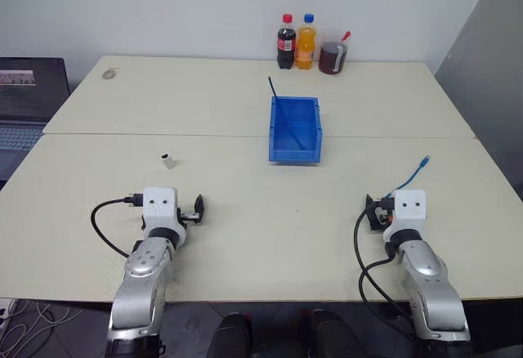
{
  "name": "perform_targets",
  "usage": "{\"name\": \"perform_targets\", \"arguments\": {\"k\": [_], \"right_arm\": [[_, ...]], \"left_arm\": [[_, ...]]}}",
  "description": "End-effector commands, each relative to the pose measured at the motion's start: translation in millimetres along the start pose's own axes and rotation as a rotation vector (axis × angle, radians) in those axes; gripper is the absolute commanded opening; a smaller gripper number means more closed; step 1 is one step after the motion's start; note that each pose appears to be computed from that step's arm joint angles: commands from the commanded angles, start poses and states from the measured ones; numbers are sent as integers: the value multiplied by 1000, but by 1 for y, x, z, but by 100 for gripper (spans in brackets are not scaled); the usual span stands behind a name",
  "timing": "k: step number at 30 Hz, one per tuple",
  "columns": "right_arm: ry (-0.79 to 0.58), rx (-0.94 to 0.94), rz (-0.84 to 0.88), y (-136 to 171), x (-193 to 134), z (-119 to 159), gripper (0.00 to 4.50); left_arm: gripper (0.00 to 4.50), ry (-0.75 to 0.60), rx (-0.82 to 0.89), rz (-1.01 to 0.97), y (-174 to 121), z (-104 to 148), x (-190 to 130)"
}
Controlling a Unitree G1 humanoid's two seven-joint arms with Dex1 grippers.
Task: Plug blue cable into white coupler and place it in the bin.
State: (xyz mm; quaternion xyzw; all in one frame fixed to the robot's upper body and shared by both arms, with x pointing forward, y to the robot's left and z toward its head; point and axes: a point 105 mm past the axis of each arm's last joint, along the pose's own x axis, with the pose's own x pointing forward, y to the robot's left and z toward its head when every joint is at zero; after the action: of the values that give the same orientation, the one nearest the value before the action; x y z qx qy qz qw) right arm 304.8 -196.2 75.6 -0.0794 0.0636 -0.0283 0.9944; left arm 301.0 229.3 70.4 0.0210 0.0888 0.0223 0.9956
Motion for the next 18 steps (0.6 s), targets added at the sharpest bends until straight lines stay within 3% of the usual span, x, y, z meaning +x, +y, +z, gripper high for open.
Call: {"name": "perform_targets", "arguments": {"k": [1, 18], "right_arm": [[-47, -6, -14, -4, -3, 13, 385], [-50, -9, -13, -3, 0, 15, 385]], "left_arm": [[450, -72, -35, -19, -3, 17, -5], [450, -96, 25, -90, -13, 24, -6]]}}
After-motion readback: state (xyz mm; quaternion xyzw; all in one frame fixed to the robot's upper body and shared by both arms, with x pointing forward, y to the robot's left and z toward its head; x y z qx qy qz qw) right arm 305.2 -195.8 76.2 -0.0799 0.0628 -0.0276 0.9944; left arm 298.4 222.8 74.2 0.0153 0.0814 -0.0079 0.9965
